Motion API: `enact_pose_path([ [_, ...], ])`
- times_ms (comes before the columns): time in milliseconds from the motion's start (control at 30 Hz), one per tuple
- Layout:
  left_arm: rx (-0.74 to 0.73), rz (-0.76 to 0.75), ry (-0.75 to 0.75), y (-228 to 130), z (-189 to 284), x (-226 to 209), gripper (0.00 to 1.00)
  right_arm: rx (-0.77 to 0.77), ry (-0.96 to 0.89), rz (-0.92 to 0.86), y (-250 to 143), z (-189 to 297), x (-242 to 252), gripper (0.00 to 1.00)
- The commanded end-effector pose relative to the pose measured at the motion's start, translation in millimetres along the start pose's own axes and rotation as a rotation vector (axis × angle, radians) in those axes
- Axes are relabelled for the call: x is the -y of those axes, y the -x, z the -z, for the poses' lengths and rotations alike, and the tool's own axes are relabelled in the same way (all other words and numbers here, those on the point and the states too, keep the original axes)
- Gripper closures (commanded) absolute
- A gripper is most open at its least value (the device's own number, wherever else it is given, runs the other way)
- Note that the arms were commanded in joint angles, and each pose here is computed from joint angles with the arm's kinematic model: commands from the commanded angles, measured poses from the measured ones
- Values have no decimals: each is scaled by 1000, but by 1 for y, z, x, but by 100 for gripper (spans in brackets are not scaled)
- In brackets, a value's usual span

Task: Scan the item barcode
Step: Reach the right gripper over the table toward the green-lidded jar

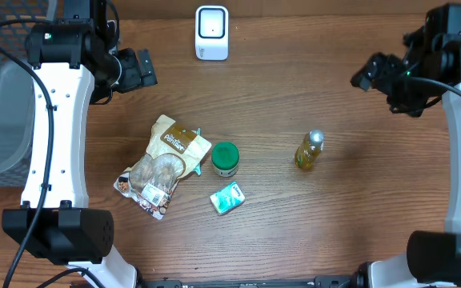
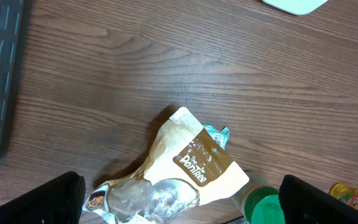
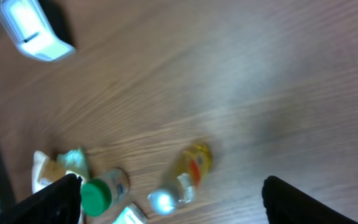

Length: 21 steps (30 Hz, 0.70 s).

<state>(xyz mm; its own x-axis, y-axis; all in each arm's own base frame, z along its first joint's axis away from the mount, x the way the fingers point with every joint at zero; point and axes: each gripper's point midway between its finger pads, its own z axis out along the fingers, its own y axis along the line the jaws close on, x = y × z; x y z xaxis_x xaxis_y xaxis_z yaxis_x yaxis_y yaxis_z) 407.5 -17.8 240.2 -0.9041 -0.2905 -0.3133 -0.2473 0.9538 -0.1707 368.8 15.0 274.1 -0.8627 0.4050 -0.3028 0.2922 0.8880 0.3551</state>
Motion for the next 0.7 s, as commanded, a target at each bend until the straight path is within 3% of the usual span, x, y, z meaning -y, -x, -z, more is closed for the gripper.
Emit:
enact_pose_path([
  [0, 1, 6, -7, 0, 1, 1, 0, 45, 74, 79, -9, 26, -34, 5],
  [100, 1, 7, -6, 0, 1, 1, 0, -4, 96, 149, -29, 18, -58, 0],
  [467, 1, 7, -6, 0, 1, 1, 0, -36, -5, 276, -103, -28, -133, 0],
  [667, 1, 7, -7, 0, 1, 1, 0, -29, -22, 334, -149, -77, -161, 0],
])
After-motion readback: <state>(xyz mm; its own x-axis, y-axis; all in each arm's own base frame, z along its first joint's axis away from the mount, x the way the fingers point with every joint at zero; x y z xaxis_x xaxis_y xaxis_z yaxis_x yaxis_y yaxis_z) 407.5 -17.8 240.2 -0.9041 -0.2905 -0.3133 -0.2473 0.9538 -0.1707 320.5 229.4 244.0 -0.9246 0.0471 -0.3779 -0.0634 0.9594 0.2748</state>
